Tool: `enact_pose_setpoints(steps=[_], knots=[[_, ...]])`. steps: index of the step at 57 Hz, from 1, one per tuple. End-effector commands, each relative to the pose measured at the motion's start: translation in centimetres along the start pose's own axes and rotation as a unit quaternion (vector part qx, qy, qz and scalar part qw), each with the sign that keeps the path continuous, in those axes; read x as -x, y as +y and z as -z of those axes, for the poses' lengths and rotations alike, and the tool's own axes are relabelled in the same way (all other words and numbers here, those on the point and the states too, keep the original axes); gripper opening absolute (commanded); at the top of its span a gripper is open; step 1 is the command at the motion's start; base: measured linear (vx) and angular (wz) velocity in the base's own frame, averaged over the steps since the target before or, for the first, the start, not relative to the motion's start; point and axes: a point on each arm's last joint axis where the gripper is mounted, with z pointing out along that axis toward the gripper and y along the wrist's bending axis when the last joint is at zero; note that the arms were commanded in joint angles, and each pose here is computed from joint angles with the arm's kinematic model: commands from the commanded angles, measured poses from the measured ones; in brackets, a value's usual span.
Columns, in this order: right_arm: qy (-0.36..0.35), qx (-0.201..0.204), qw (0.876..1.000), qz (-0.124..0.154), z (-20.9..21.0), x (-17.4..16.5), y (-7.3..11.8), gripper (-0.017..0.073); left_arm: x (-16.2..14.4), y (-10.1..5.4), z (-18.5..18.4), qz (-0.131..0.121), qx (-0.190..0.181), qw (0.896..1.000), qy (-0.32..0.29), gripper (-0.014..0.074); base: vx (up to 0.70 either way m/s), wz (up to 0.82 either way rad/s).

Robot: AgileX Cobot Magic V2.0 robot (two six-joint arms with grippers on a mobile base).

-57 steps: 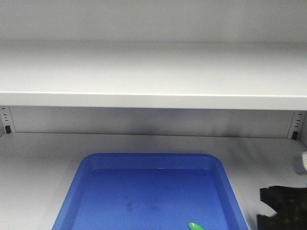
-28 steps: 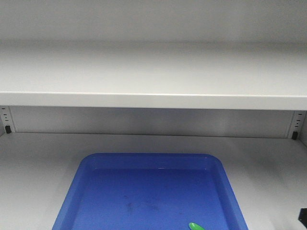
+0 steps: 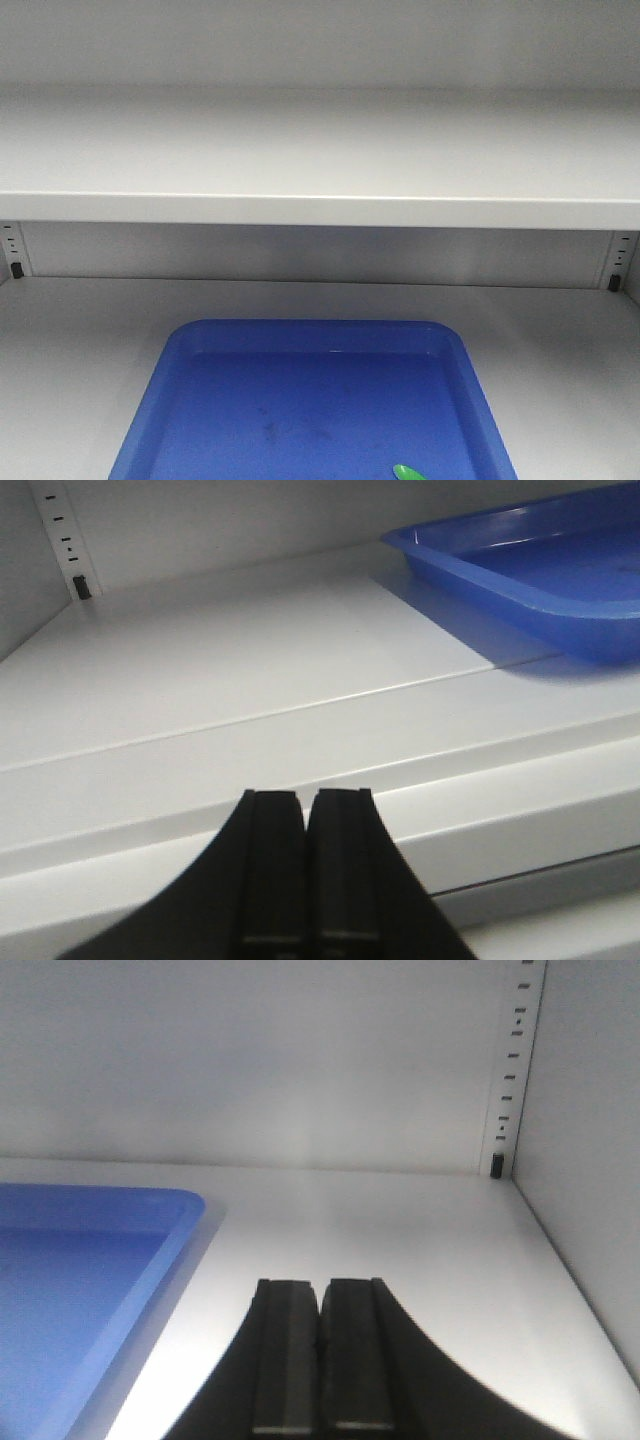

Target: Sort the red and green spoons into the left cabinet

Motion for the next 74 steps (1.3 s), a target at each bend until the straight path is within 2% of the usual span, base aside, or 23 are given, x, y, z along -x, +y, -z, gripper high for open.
enact_pose_setpoints(steps=[1, 10, 19, 24, 31, 38, 49, 74], knots=[[-0.059, -0.002, 0.998, 0.005, 0.7, 1.0, 0.0, -0.0004, 0.2, 0.1, 0.0, 0.003, 0.010, 0.999, -0.037, -0.0007, 0.00, 0.00], [-0.081, 0.005, 0.996, -0.044, 1.3, -2.6, 0.0, -0.0004, 0.2, 0.1, 0.0, 0.003, 0.010, 0.999, -0.037, -0.0007, 0.00, 0.00], [-0.102, 0.009, 0.993, -0.066, 2.2, -5.4, 0.1, -0.0004, 0.2, 0.1, 0.0, 0.003, 0.010, 0.999, -0.037, -0.0007, 0.00, 0.00], [-0.115, 0.010, 0.991, -0.063, 2.7, -6.5, 0.1, -0.0004, 0.2, 0.1, 0.0, 0.003, 0.010, 0.999, -0.037, -0.0007, 0.00, 0.00], [-0.137, 0.012, 0.990, -0.045, 3.3, -7.4, 0.2, -0.0004, 0.2, 0.1, 0.0, 0.003, 0.010, 0.999, -0.037, -0.0007, 0.00, 0.00], [-0.114, -0.010, 0.993, -0.029, 3.3, -7.8, 0.0, -0.0004, 0.2, 0.1, 0.0, 0.003, 0.010, 0.999, -0.038, -0.0007, 0.00, 0.00], [-0.086, -0.043, 0.994, -0.050, 3.2, -8.3, -0.5, -0.0004, 0.2, 0.1, 0.0, 0.003, 0.010, 0.999, -0.038, -0.0007, 0.00, 0.00], [-0.082, -0.046, 0.994, -0.053, 3.2, -8.4, -0.5, -0.0004, 0.2, 0.1, 0.0, 0.003, 0.010, 0.999, -0.038, -0.0007, 0.00, 0.00]])
